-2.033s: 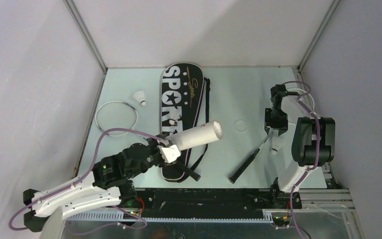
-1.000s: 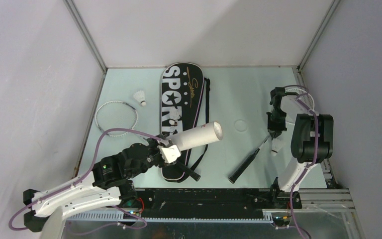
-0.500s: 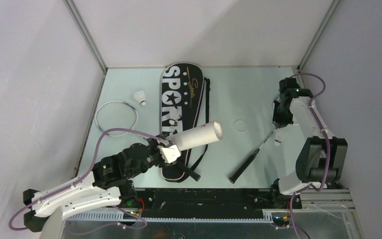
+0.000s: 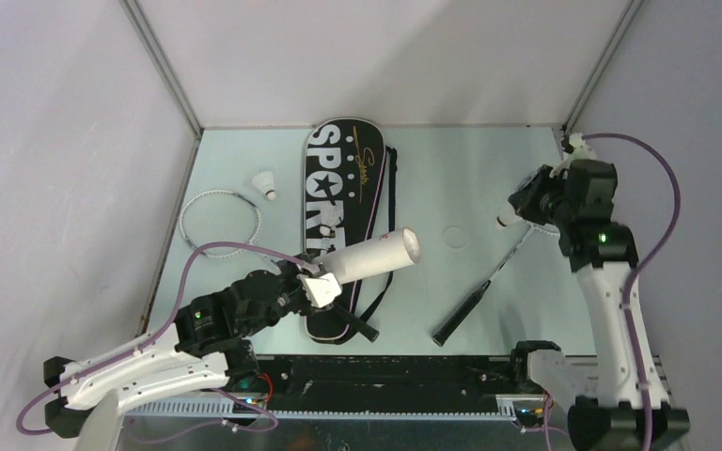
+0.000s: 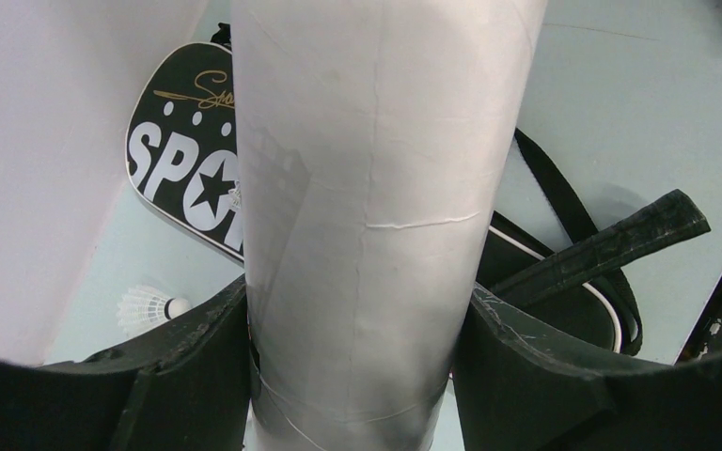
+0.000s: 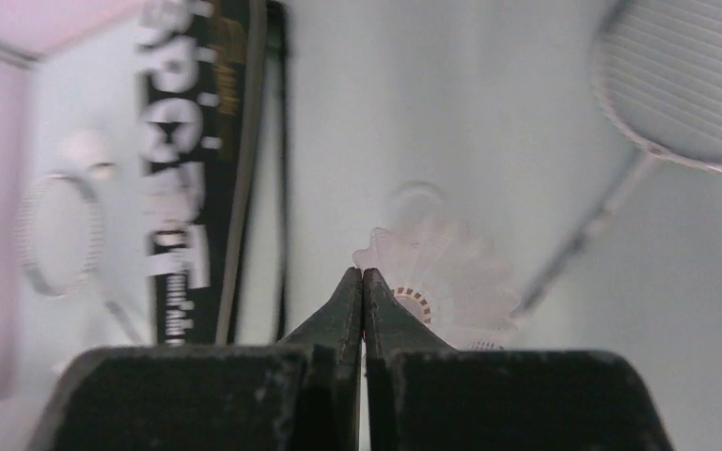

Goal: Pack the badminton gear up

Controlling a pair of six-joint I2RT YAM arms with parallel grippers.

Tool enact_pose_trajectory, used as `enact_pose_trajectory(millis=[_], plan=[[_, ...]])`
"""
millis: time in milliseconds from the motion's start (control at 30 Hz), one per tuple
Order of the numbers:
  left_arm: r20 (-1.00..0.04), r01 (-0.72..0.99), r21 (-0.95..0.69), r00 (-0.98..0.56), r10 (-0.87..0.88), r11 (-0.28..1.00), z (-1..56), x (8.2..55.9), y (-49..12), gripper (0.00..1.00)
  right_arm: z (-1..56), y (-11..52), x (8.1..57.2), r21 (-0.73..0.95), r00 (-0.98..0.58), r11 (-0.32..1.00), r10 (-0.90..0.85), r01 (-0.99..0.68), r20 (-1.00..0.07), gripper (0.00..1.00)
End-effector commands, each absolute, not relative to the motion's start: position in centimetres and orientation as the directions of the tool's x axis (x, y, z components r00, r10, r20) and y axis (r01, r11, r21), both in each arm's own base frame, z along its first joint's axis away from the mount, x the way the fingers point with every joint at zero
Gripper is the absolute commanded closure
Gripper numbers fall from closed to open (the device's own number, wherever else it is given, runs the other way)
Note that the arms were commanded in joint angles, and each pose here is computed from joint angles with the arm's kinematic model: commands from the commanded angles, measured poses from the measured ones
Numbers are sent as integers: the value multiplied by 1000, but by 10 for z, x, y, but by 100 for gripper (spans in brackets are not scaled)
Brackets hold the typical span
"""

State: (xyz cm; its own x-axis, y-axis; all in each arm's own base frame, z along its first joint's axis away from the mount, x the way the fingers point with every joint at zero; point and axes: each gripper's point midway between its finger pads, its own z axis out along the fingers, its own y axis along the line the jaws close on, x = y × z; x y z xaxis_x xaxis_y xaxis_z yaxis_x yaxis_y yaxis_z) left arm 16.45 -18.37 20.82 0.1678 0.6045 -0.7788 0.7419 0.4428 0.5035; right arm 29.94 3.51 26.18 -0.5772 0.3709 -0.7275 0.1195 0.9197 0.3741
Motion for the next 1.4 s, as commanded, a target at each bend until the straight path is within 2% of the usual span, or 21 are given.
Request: enact_pose_trajectory(millis=[0, 133, 300, 467, 767, 1367], plan=[[-808, 716, 497, 177, 561, 491, 221, 170, -188, 56, 327, 93, 297, 589, -397, 783, 484, -201, -780, 100], [-812, 712, 495, 177, 556, 497, 223, 171, -188, 56, 361, 120, 270, 654, -325, 655, 568, -377, -756, 100], [-821, 706, 490, 175, 544, 512, 226, 172, -189, 56, 394, 143, 235, 630, -253, 560, 606, -537, -754, 100], [-824, 706, 487, 178, 537, 514, 227, 172, -189, 56, 407, 166, 201, 647, -277, 416, 660, -639, -698, 100], [-830, 706, 482, 178, 529, 519, 229, 172, -190, 56, 405, 209, 182, 665, -380, 296, 634, -685, -674, 100], [-846, 696, 475, 194, 496, 538, 236, 171, -187, 57, 369, 262, 185, 721, -520, 248, 548, -648, -656, 100]])
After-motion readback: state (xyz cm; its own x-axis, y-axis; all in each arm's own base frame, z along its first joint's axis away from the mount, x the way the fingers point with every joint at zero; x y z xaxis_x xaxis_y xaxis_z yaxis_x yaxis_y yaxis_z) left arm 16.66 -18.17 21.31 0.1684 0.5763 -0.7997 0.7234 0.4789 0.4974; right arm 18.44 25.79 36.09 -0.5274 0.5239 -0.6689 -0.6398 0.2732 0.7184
